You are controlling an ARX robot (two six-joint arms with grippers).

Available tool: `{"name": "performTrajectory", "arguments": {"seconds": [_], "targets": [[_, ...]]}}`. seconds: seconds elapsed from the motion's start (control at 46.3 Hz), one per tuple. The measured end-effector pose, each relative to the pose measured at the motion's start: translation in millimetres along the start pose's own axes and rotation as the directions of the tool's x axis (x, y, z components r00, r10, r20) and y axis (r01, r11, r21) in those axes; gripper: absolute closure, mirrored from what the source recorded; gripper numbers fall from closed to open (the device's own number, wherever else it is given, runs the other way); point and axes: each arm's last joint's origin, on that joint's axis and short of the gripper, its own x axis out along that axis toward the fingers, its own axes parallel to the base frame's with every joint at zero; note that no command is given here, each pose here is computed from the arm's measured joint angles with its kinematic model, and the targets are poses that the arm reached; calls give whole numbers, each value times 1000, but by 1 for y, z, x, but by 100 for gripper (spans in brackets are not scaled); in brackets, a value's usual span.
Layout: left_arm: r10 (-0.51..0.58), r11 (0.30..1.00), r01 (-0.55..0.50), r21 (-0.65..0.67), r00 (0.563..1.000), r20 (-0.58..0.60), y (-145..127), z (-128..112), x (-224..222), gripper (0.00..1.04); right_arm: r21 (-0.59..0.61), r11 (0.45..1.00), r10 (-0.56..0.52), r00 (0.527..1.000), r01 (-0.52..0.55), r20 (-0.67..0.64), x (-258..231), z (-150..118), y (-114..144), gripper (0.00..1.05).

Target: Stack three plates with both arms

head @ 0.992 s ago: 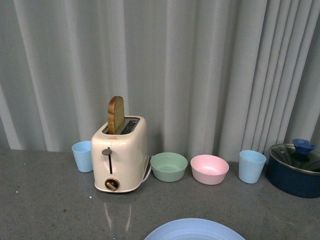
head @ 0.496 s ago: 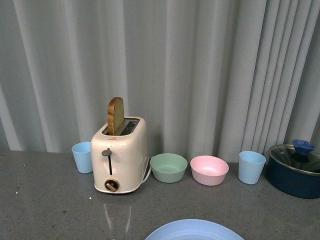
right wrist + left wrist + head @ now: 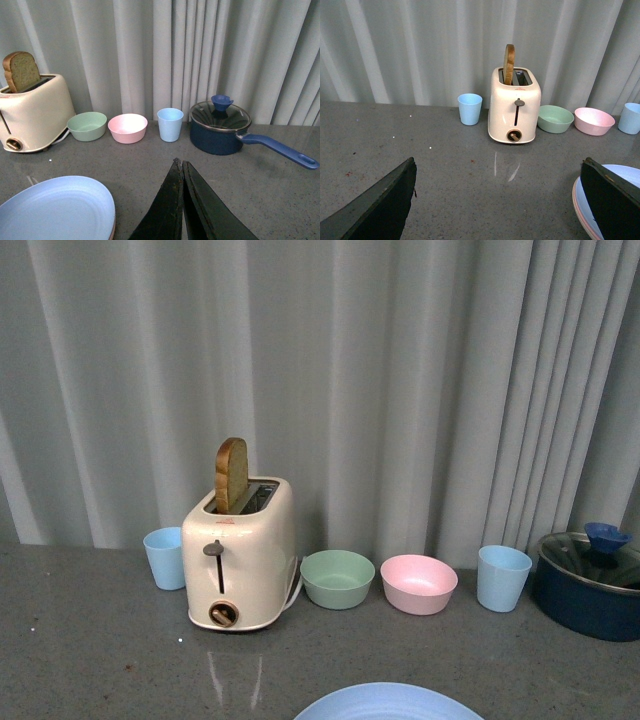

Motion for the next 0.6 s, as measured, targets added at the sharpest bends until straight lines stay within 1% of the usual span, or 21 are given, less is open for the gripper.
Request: {"name": "performTrajectory", "arguments": {"seconds": [0.41,0.496,0.604], "targets": [[0,1000,0,0,1000,0,0,0,0,7,0,1000,0,1000,0,0,-9,-1,0,102],[0,1000,0,0,1000,0,0,0,0,7,0,1000,1,999,-1,-36,-15,-5,0,102],[0,1000,0,0,1000,0,0,0,0,7,0,1000,0,1000,0,-2,-18,-3,0,102]]}}
